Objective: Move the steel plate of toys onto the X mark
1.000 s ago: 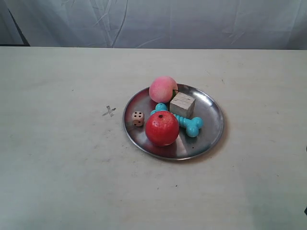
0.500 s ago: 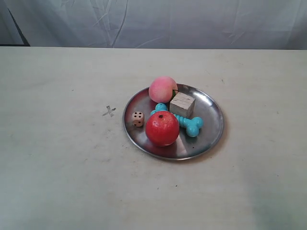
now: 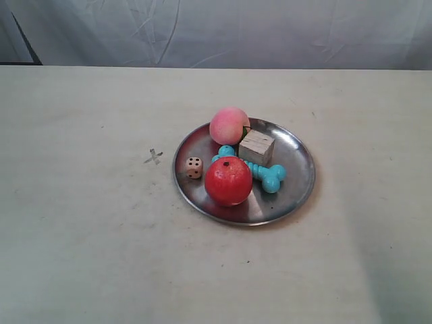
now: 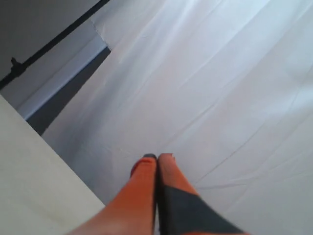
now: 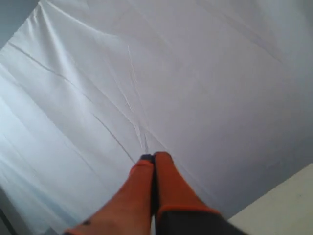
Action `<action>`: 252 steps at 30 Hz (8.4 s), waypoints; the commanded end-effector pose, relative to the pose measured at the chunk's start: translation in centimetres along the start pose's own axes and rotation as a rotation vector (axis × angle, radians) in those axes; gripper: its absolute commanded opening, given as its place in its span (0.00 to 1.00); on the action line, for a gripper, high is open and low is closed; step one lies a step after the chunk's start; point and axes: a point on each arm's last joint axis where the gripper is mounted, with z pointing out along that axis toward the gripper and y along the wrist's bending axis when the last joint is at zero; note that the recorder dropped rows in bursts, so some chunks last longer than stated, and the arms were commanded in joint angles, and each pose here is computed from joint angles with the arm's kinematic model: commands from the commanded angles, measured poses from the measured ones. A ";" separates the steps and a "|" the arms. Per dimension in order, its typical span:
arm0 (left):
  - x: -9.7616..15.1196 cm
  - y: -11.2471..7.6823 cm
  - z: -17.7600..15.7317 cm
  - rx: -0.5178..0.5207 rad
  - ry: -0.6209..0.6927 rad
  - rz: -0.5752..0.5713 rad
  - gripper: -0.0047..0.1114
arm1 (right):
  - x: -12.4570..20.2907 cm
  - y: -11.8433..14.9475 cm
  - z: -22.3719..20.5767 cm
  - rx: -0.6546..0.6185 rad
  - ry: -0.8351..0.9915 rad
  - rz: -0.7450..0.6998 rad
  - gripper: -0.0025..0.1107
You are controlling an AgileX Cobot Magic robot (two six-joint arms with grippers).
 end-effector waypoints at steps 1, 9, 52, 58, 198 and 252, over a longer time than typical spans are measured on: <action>-1.3 -2.1 0.1 0.058 0.026 -0.067 0.04 | -1.1 0.3 0.4 0.040 -0.045 0.163 0.01; -5.7 -12.5 15.7 -0.024 0.399 0.487 0.04 | -6.5 9.1 16.9 0.120 0.196 -0.501 0.01; 14.9 -7.7 34.2 0.136 1.465 0.463 0.04 | 17.0 4.4 21.1 -0.525 1.613 0.023 0.01; 14.9 -7.6 34.1 0.135 1.478 0.476 0.04 | 15.7 1.3 18.5 -0.277 2.115 -0.322 0.01; 31.7 -10.4 28.5 0.256 2.036 0.475 0.04 | 26.5 -7.8 25.3 0.289 1.793 0.249 0.01; 26.8 -3.7 32.6 -0.112 1.936 0.920 0.04 | 34.1 -1.0 32.4 0.257 1.828 0.028 0.01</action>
